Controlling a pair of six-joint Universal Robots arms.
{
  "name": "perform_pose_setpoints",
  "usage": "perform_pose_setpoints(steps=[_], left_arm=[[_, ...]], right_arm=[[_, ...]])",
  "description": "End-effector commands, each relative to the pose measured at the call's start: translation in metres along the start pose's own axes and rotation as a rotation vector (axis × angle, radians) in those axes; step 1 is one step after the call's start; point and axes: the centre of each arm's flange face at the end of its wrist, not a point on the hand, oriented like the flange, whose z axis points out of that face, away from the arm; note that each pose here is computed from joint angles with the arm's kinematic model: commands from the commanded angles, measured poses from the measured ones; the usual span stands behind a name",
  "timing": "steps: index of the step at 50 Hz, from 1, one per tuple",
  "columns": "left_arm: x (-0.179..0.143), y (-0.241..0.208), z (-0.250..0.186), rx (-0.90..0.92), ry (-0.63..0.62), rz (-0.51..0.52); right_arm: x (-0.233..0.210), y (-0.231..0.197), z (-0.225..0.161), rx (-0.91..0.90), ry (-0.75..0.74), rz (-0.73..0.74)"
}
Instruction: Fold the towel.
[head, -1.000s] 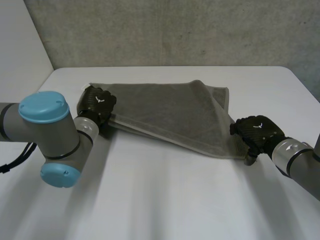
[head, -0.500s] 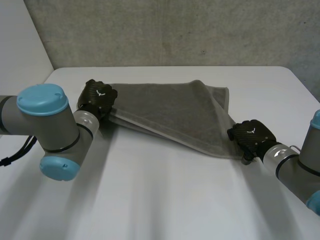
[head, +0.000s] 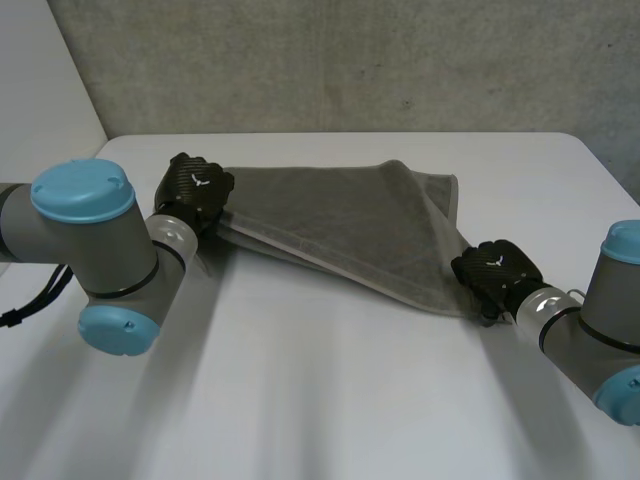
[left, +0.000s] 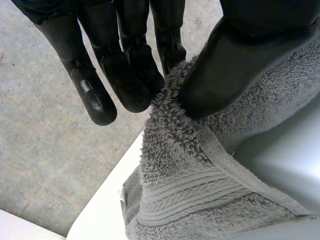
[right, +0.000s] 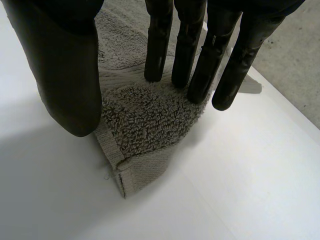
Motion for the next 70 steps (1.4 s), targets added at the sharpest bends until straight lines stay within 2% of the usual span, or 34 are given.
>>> perform_pose_setpoints(steps=[1, 28, 36, 44, 47, 52, 57, 61, 64, 70], left_arm=[[0.0, 0.0, 0.0, 0.002, -0.001, 0.0], [0.002, 0.003, -0.001, -0.008, 0.006, -0.009], [-0.006, -0.003, -0.002, 0.004, -0.01, -0.009], [-0.041, -0.049, -0.016, 0.084, -0.06, -0.012], [-0.046, -0.059, -0.02, 0.098, -0.056, -0.013], [-0.074, -0.099, -0.045, 0.159, -0.043, -0.062], [-0.088, -0.123, -0.058, 0.208, -0.013, -0.126], [-0.09, -0.125, -0.061, 0.195, 0.015, -0.139], [-0.091, -0.118, -0.058, 0.16, 0.03, -0.141], [-0.075, -0.064, -0.019, 0.016, 0.07, -0.144]], right_arm=[[0.0, 0.003, 0.004, 0.0, 0.004, 0.0], [0.01, -0.001, 0.015, 0.008, 0.044, -0.043], [0.034, -0.048, 0.004, 0.121, 0.127, -0.011], [0.078, -0.132, -0.042, 0.249, 0.186, 0.117], [0.083, -0.146, -0.051, 0.261, 0.189, 0.124], [0.1, -0.194, -0.089, 0.333, 0.22, 0.109], [0.107, -0.216, -0.104, 0.368, 0.232, 0.097], [0.112, -0.223, -0.107, 0.377, 0.237, 0.092], [0.111, -0.222, -0.104, 0.376, 0.228, 0.094], [0.103, -0.196, -0.062, 0.29, 0.182, 0.108]])
